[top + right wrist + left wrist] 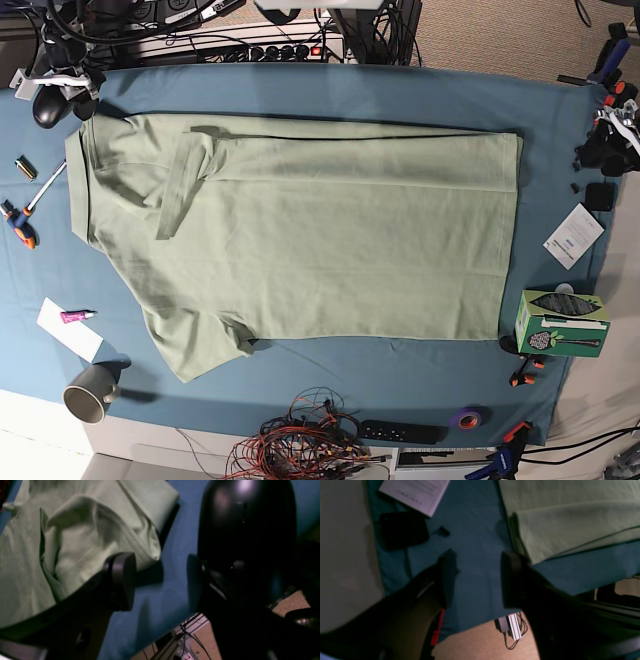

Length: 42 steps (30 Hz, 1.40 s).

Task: Fold the T-shirt properly
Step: 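Open the right gripper and raise it away from the sleeve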

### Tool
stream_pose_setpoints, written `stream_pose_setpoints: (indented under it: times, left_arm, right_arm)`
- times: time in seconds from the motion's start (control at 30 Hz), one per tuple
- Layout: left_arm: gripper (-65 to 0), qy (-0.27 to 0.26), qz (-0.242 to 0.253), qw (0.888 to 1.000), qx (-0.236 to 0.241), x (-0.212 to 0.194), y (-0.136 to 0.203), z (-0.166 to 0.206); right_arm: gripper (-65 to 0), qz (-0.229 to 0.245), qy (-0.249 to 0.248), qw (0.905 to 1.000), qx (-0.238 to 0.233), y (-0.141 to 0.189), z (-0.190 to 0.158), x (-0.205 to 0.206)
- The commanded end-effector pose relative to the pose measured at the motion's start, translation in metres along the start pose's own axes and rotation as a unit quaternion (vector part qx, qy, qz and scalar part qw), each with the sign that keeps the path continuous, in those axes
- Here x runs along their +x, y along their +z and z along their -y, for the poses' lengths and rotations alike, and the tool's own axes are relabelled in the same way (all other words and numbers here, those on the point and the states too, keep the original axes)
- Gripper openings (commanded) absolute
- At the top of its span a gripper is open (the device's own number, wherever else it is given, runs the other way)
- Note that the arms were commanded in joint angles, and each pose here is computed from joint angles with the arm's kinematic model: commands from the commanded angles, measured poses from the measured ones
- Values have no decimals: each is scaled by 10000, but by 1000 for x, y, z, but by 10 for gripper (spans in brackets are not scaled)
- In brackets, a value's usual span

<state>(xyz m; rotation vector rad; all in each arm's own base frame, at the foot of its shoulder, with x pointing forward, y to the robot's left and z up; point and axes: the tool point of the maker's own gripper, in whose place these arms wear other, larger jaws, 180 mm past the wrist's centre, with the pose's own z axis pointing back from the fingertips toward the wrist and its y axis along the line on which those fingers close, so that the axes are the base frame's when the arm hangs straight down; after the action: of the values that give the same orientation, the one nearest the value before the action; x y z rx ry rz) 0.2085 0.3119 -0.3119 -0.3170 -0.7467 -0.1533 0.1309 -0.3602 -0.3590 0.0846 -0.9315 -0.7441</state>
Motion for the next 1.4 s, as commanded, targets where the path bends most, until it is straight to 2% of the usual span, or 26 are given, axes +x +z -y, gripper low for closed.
stream_pose_setpoints:
  times: [0.0, 0.33, 0.63, 0.8, 1.13, 1.23, 1.37]
  left_arm:
    - [-354, -152, 154, 9998, -2, 14, 6, -1]
    - [-354, -152, 154, 9998, -2, 14, 6, -1]
    - [-354, -152, 156, 9998, -2, 14, 5, -1]
    - [-354, -149, 158, 9998, -2, 14, 5, -1]
    - [-354, -148, 155, 9998, -2, 14, 5, -1]
    - [-354, -148, 155, 9998, -2, 14, 5, -1]
    - [-354, -151, 162, 9998, -3, 14, 5, -1]
  right_arm:
    - [-327, 288, 62, 9995, 119, 2, -6, 17]
    - [-327, 503, 125, 9985, 177, -10, -17, 30]
    - [-327, 272, 378, 9982, 379, -24, -39, 15]
    - [-327, 254, 434, 9981, 363, -25, -40, 14]
    - [-327, 149, 420, 9990, -45, -25, -25, 10]
    - [-327, 170, 374, 9987, -314, -25, -15, 12]
    - [-327, 196, 384, 9985, -325, -25, -15, 12]
